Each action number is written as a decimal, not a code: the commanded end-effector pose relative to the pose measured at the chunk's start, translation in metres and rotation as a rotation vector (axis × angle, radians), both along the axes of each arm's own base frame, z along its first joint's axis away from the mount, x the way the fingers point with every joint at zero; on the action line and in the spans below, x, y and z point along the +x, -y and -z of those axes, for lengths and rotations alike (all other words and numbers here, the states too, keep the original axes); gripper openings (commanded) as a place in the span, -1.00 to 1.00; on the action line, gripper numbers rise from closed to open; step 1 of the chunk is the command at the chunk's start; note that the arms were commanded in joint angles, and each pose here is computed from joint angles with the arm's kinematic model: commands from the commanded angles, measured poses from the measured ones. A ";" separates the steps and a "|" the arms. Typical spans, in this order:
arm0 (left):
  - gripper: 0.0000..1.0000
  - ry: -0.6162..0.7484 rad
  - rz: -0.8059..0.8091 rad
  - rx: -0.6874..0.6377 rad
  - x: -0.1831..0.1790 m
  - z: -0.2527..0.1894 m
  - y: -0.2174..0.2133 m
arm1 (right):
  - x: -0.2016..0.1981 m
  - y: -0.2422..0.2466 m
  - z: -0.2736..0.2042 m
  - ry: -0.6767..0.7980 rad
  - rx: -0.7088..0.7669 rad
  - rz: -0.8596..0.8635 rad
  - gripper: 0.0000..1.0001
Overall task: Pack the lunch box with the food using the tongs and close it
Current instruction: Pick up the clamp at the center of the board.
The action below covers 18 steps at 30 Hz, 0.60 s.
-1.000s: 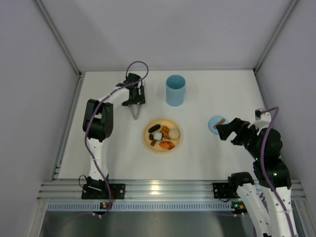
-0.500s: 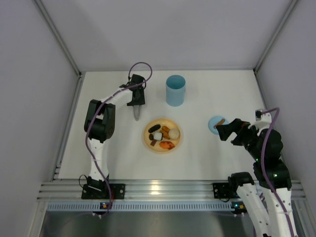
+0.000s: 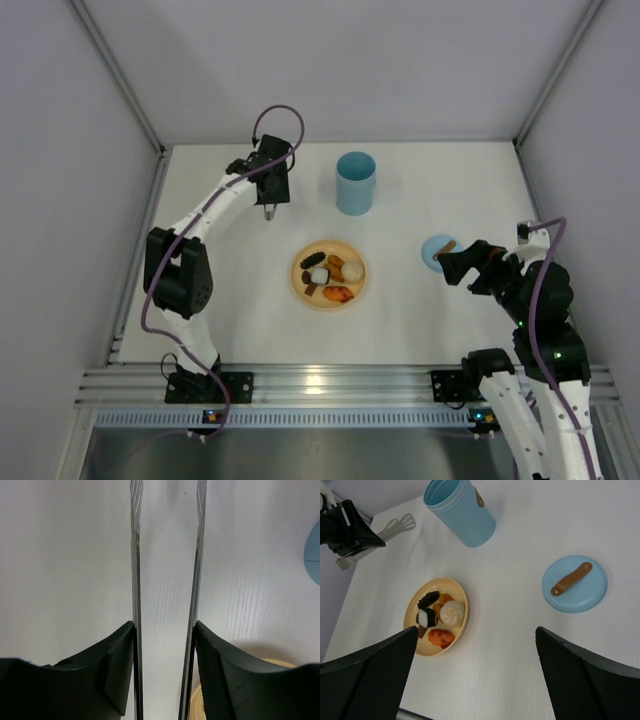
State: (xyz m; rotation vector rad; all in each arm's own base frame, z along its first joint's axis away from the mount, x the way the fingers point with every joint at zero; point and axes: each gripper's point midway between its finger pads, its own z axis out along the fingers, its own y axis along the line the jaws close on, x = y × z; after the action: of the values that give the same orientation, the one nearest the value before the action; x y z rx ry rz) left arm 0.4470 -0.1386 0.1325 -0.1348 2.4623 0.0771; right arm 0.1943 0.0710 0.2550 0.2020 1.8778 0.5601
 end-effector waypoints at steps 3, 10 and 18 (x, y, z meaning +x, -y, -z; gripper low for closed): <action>0.08 0.022 -0.006 0.002 -0.034 -0.030 -0.007 | 0.003 -0.001 -0.014 0.035 0.020 0.003 0.99; 0.05 0.073 0.068 -0.052 -0.074 -0.067 0.008 | 0.005 -0.001 -0.012 0.027 0.024 0.000 0.99; 0.03 0.084 0.201 -0.092 -0.133 -0.098 0.022 | 0.006 -0.001 -0.010 0.020 0.020 0.003 0.99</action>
State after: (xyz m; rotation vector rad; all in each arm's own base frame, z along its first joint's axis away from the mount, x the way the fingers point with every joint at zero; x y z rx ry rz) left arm 0.3366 -0.1633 0.2117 0.0462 2.3996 -0.0690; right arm 0.1967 0.0725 0.2527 0.2126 1.8931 0.5710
